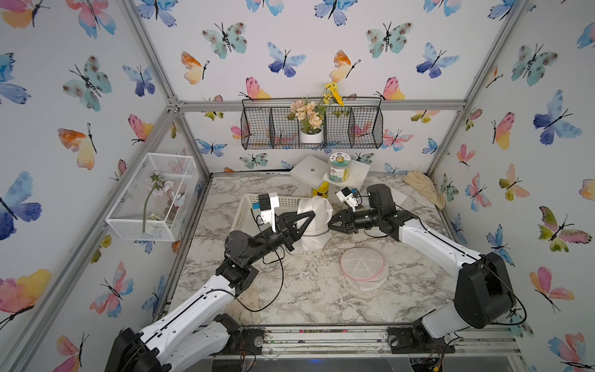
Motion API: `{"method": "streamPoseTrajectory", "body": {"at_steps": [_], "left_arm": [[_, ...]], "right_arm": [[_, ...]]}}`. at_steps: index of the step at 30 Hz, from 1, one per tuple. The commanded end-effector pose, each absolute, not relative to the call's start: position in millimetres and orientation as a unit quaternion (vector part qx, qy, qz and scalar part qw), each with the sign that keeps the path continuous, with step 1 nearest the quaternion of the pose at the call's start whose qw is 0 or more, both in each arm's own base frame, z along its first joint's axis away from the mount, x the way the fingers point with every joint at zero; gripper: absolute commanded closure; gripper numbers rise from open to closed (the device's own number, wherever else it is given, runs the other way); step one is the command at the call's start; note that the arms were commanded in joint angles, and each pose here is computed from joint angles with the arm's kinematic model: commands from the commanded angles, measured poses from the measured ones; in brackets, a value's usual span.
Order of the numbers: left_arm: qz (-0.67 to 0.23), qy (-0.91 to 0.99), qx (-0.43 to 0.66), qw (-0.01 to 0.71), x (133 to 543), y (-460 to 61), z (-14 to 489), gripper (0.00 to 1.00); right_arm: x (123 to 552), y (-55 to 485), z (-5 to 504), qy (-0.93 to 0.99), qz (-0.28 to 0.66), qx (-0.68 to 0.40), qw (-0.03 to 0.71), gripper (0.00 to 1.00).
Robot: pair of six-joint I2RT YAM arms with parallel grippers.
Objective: Turn the laundry bag inside out
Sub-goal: Turn over the laundry bag.
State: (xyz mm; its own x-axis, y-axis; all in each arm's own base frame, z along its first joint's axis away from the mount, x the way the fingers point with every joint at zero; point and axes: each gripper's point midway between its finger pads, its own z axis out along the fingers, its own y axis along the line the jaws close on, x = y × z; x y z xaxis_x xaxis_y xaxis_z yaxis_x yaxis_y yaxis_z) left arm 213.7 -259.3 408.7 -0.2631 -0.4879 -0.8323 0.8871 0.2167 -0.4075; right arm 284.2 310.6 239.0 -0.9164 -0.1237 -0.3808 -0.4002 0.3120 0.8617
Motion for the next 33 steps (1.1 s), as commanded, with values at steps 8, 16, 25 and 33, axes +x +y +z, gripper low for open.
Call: {"method": "streamPoseTrajectory", "body": {"at_steps": [8,16,25,33], "left_arm": [[-0.544,0.544,0.191,0.610,217,-236,408,1.00],[-0.548,0.570,0.226,0.570,217,-242,392,1.00],[-0.557,0.581,0.250,0.538,216,-254,386,1.00],[-0.558,0.588,0.268,0.522,215,-260,383,1.00]], "right_arm": [[304,237,275,0.817,0.319,-0.277,0.391,0.37],[235,246,315,0.656,0.353,-0.465,0.479,0.39],[214,286,359,0.551,0.397,-0.538,0.499,0.45],[230,311,361,0.526,0.384,-0.563,0.509,0.48]]}}
